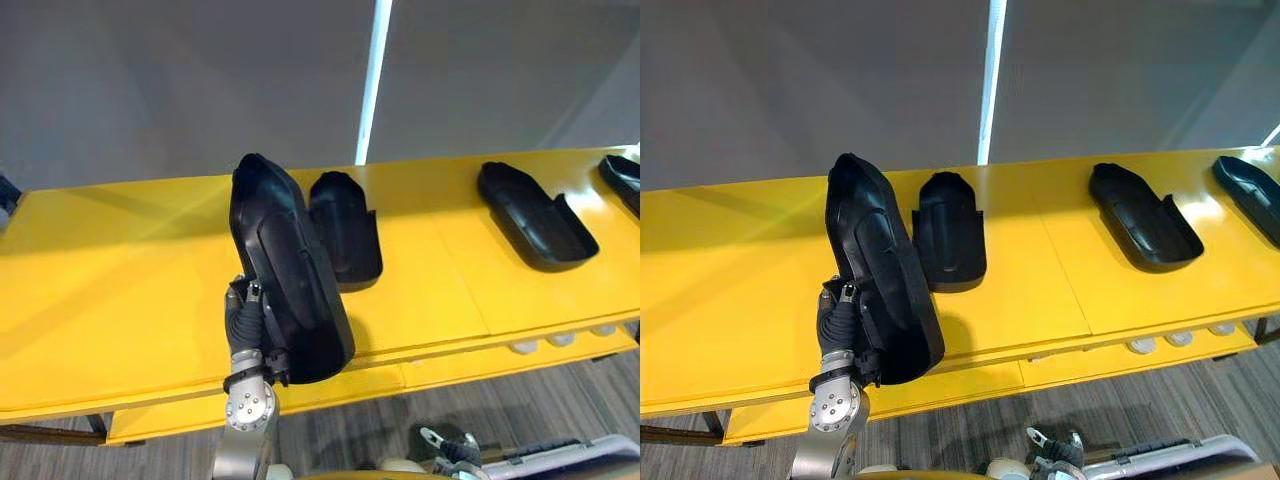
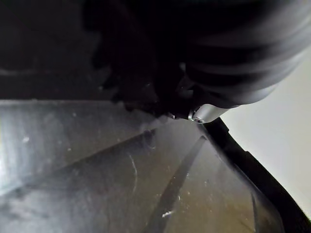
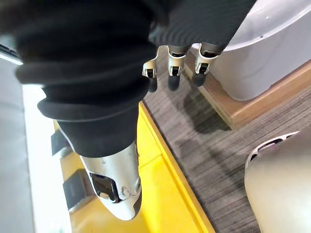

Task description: Walk over and take plastic housings, then place them on the shelf

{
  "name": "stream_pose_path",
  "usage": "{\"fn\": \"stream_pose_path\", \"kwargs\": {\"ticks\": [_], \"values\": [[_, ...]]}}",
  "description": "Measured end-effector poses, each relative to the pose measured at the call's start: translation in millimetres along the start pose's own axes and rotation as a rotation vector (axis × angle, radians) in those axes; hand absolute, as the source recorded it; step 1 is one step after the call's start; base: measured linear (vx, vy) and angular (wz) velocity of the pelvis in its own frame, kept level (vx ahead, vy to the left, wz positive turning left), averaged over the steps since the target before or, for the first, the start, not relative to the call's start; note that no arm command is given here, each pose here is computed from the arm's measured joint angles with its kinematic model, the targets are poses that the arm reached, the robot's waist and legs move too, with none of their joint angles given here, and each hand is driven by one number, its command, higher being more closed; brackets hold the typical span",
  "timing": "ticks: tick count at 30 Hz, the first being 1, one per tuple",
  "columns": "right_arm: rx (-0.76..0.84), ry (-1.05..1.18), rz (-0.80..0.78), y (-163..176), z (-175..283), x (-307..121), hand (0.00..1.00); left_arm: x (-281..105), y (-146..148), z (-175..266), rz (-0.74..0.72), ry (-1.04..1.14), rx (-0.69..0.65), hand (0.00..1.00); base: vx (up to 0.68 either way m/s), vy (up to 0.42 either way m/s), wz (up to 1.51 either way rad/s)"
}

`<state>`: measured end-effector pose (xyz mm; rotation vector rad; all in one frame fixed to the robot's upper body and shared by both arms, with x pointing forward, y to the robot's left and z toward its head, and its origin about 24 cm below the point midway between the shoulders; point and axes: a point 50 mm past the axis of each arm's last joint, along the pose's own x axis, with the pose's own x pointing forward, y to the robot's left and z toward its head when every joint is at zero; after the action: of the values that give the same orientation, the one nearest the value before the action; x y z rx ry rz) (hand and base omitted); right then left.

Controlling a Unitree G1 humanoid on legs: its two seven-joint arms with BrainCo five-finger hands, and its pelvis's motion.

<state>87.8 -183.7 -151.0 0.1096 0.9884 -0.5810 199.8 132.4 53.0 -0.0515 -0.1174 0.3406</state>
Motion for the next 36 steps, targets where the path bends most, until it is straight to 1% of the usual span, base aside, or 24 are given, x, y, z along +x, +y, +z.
{"fn": "stream_pose_path", "kwargs": {"ticks": [6, 10, 12, 13, 15, 19, 22, 26, 36], "values": [[-0.006, -0.007, -0.009, 0.7, 5.1, 2.6, 0.00, 1.9, 3.0, 2.4, 0.021, -0.015, 0.003, 1.00, 0.03, 0.094, 0.29], [-0.011, 0.025, -0.063, -13.0, -2.1, 4.3, 0.00, -0.3, -6.2, 3.8, -0.009, -0.011, -0.036, 1.00, 0.10, 0.404, 0.01], [-0.001, 0.039, -0.049, -7.0, -5.4, 2.2, 0.00, 3.3, -5.6, 6.0, -0.029, -0.031, -0.016, 1.00, 0.06, 0.469, -0.09], [-0.022, 0.045, -0.033, -3.8, -6.8, 1.4, 0.00, 6.0, -3.9, 7.5, -0.041, -0.047, 0.004, 1.00, -0.02, 0.421, -0.33], [-0.023, 0.044, -0.031, -1.7, -6.2, 1.1, 0.00, 7.0, 0.4, 7.0, -0.037, -0.052, 0.024, 1.00, -0.04, 0.326, -0.57], [-0.081, 0.013, 0.008, 6.9, 2.4, 2.8, 0.00, 9.8, 7.7, 7.6, -0.004, -0.060, 0.034, 1.00, -0.14, 0.345, -0.59], [-0.078, 0.032, -0.008, 1.9, -3.3, 2.2, 0.00, 5.1, 7.3, 3.5, 0.005, -0.030, 0.023, 1.00, -0.11, 0.078, 0.00], [-0.058, 0.033, 0.013, 5.5, -2.7, 1.6, 0.00, 1.8, -1.7, 1.7, -0.013, -0.002, -0.013, 1.00, -0.11, -0.017, 0.14], [-0.051, 0.039, 0.007, 3.8, -4.7, 1.0, 0.00, 1.3, -2.8, 1.7, -0.028, -0.007, 0.006, 1.00, 0.00, -0.045, 0.05]]}}
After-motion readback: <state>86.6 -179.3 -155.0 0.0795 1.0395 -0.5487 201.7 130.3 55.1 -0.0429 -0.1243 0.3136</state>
